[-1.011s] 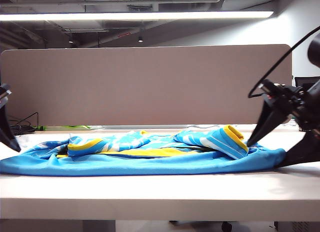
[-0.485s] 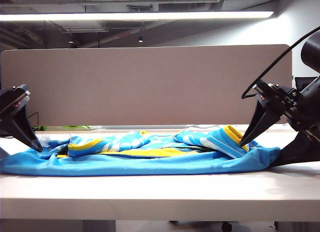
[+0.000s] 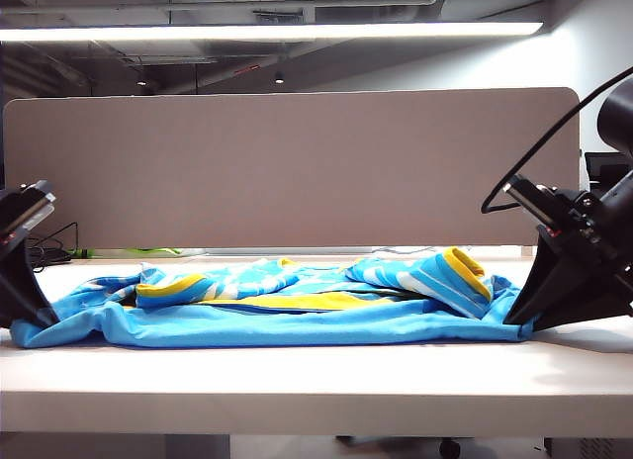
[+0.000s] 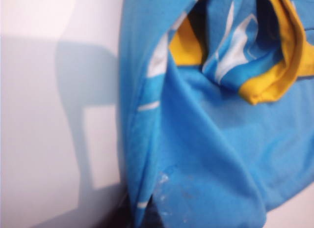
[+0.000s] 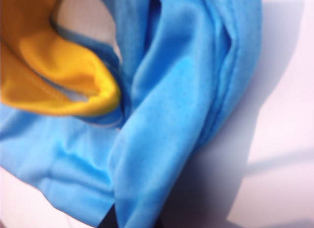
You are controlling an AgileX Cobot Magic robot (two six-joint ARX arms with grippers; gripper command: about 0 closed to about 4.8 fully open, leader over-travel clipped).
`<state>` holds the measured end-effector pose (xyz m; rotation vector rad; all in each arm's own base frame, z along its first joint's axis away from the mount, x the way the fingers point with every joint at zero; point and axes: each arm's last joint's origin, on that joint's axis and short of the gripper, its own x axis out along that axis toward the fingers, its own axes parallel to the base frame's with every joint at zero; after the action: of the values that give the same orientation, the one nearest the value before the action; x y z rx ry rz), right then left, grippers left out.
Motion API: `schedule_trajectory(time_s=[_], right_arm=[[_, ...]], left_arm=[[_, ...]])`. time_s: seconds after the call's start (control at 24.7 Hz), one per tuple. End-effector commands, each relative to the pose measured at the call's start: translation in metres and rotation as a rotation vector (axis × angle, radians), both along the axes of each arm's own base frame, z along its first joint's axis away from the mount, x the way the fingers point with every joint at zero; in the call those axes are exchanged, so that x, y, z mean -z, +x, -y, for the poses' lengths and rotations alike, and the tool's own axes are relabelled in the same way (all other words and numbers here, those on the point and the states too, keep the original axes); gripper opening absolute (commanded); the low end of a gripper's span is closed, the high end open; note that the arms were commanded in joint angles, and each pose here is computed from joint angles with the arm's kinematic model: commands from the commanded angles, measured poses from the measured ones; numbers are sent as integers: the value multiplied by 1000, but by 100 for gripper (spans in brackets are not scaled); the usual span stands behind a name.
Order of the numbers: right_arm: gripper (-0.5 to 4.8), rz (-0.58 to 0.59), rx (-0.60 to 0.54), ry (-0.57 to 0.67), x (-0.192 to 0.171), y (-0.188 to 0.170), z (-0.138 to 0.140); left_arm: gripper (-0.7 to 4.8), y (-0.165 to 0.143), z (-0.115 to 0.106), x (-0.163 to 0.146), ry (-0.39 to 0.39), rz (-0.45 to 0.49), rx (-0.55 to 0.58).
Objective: Fold the bottom side of the soccer jersey horizontally towards the center, about one-third of the way, then fold the sleeve back towards the center, creating a straight line along the edge of the the soccer jersey, and finally fold the bottom of the soccer jersey up towards the top, creating a neat rectangle.
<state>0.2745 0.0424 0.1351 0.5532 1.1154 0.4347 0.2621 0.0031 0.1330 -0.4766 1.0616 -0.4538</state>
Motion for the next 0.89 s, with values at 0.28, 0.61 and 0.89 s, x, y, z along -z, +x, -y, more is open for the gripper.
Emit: schedule_trajectory(time_s=[0.28, 0.61, 0.89], right_arm=[[-7, 1, -132, -70, -52, -50, 4], [-8, 85, -140, -72, -95, -96, 9], [-8, 329, 4, -9, -117, -74, 8]], left_arm=[[-6, -55, 4, -63, -20, -12, 2], [-6, -123, 9, -113, 33, 160, -4], [-6, -90, 4, -124, 18, 331, -134]])
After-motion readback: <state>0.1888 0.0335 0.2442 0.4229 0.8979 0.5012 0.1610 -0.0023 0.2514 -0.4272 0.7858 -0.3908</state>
